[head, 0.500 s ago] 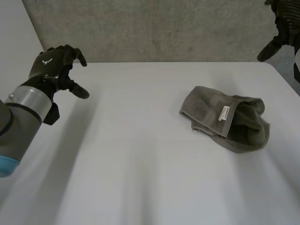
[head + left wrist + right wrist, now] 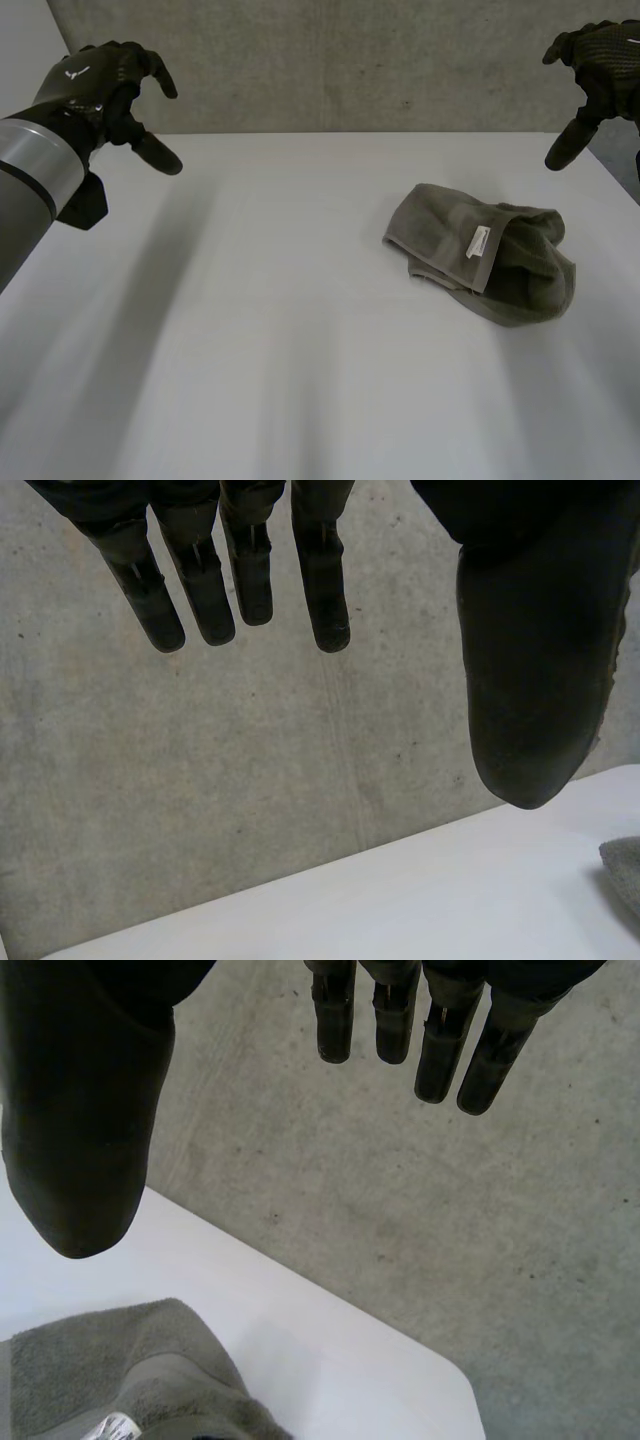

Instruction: Fold the towel.

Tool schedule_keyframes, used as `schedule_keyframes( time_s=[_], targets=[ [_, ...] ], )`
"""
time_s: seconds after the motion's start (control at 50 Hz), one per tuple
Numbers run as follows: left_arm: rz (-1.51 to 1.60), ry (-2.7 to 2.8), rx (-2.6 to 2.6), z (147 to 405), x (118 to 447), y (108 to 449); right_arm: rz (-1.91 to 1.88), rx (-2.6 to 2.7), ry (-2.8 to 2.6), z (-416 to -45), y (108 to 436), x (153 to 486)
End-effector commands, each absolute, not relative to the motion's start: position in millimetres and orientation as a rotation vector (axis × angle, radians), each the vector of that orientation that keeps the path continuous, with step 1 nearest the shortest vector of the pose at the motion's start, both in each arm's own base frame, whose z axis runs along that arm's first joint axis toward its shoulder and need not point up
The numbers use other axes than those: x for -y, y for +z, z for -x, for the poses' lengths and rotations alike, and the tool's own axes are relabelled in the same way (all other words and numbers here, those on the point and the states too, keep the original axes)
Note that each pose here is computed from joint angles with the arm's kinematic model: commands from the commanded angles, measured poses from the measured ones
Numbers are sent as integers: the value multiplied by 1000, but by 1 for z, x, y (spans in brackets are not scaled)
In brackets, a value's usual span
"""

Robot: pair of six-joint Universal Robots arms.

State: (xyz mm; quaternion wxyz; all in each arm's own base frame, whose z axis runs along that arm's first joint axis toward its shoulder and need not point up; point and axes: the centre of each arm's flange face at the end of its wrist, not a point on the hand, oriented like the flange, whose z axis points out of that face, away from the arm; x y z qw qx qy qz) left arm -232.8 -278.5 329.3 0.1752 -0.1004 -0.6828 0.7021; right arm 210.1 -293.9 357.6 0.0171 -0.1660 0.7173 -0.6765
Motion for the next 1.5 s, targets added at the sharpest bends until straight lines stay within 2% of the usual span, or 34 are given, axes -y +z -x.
schedule_keyframes(
  time_s=[0.02,0.4,0.5,0.58,0.64,0.7,0.72,0.76,0.88,1.0,1.06,1.1,1.16,1.2,1.22,1.26,1.28,1.3,1.32,1.38,1.4,1.44,1.5],
  targets=[
    [287,1988,1936,233,278,334,520,-2252,-2075,-210,356,295],
    [293,1949,1967,235,277,329,529,-2309,-2017,-210,348,300],
    [298,1938,1974,236,277,324,558,-2284,-2041,-214,340,310],
    [317,1933,1956,241,276,321,912,-2348,-1975,-227,290,339],
    [317,1936,1953,241,277,320,1032,-2375,-1950,-230,271,348],
    [317,1937,1951,242,278,318,1260,-2420,-1905,-239,222,381],
    [317,1937,1951,242,278,318,1261,-2421,-1905,-239,221,381],
    [313,1949,1941,242,279,317,1306,-2475,-1865,-242,188,400],
    [311,1960,1930,242,280,316,1334,-2540,-1912,-244,160,427],
    [311,1963,1927,242,280,317,1294,-2490,-1981,-250,167,434],
    [308,1966,1927,241,281,317,1287,-2426,-1994,-264,178,425],
    [306,1970,1925,241,281,317,1277,-2293,-1985,-292,196,402],
    [296,1982,1924,238,284,319,1292,-2213,-1956,-311,202,384],
    [288,2001,1911,235,285,324,1368,-2048,-1876,-349,209,340],
    [288,2001,1911,235,285,324,1369,-2047,-1876,-349,209,340],
    [282,2012,1906,233,286,326,1466,-1880,-1812,-390,210,291],
    [275,2023,1901,231,288,328,1466,-1879,-1811,-391,210,291],
    [264,2038,1899,228,291,329,1519,-1795,-1781,-411,209,262],
    [264,2038,1899,228,291,329,1519,-1794,-1781,-411,209,262],
    [241,2069,1893,221,295,333,1633,-1584,-1688,-461,195,181],
    [234,2079,1890,218,296,335,1633,-1584,-1688,-461,195,181],
    [225,2090,1889,215,298,336,1684,-1500,-1635,-481,178,144],
    [212,2101,1890,212,299,338,1718,-1469,-1592,-492,162,126]
  ],
)
